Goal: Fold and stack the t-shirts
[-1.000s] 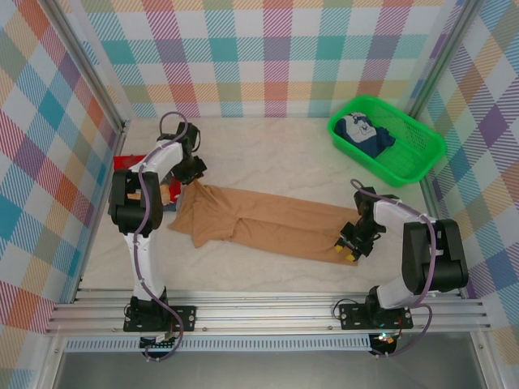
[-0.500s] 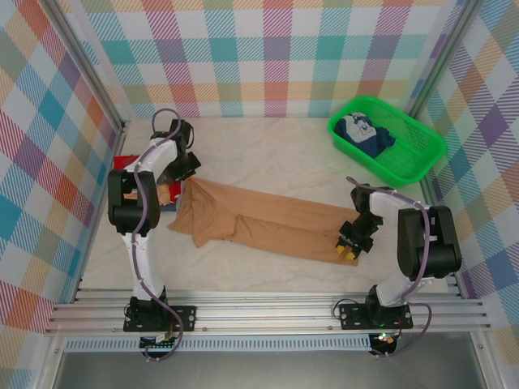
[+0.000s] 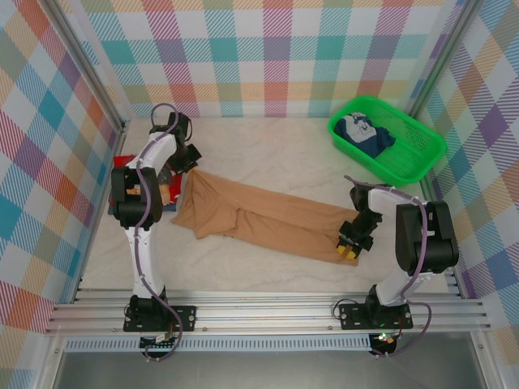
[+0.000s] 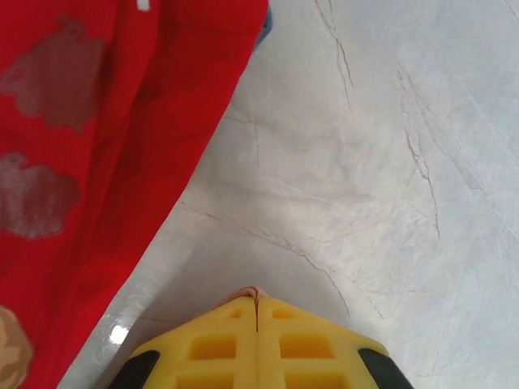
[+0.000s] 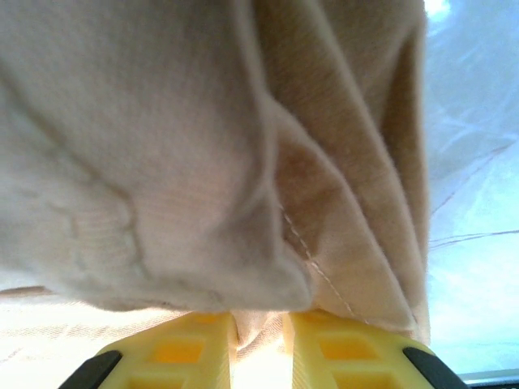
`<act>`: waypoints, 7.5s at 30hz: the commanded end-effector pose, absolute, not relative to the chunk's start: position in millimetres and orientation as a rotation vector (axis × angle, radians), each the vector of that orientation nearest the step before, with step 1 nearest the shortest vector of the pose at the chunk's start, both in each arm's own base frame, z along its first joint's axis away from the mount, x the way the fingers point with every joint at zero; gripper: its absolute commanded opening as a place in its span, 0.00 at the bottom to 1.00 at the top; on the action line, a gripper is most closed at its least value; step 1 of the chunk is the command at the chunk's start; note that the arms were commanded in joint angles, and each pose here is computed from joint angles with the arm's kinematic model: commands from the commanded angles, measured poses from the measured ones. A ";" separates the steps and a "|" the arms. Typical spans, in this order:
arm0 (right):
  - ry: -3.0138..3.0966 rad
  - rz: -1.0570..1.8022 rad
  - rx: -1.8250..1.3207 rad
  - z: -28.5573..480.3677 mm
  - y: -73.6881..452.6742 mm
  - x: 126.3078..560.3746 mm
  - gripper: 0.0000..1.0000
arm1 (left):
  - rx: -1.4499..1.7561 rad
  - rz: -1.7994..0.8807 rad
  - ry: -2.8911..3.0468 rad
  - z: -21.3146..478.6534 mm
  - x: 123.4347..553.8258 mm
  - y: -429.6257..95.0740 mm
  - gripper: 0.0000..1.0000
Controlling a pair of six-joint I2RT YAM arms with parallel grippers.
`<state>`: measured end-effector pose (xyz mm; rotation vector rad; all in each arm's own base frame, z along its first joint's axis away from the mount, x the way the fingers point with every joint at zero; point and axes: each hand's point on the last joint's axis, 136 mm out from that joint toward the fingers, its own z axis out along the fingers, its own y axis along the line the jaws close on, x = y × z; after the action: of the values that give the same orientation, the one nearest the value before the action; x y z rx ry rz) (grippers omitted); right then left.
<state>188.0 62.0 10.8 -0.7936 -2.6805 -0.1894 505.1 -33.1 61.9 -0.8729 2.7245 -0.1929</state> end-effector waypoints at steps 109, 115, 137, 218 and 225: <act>-2.813 0.011 -0.730 8.8 21.9 273.4 0.23 | -1.110 -0.159 2.799 13.2 350.3 -103.8 0.33; -2.761 -0.078 -0.769 22.7 47.2 237.4 0.28 | -1.040 -0.223 2.771 9.0 424.6 -117.5 0.34; -2.796 -0.430 -0.435 61.1 216.7 231.1 0.37 | -0.787 -0.668 2.545 88.3 613.8 -180.0 0.45; -2.764 -0.766 -0.718 18.6 254.2 170.8 0.41 | -0.524 -0.736 3.097 23.4 183.1 -199.7 0.47; -2.796 -0.801 -0.745 29.6 254.7 182.9 0.40 | -0.466 -0.708 3.138 17.6 181.5 -208.3 0.31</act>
<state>126.6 220.3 15.4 -0.7690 -2.6515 -0.5178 178.5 -192.5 18.5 -0.5467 3.1416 -0.6561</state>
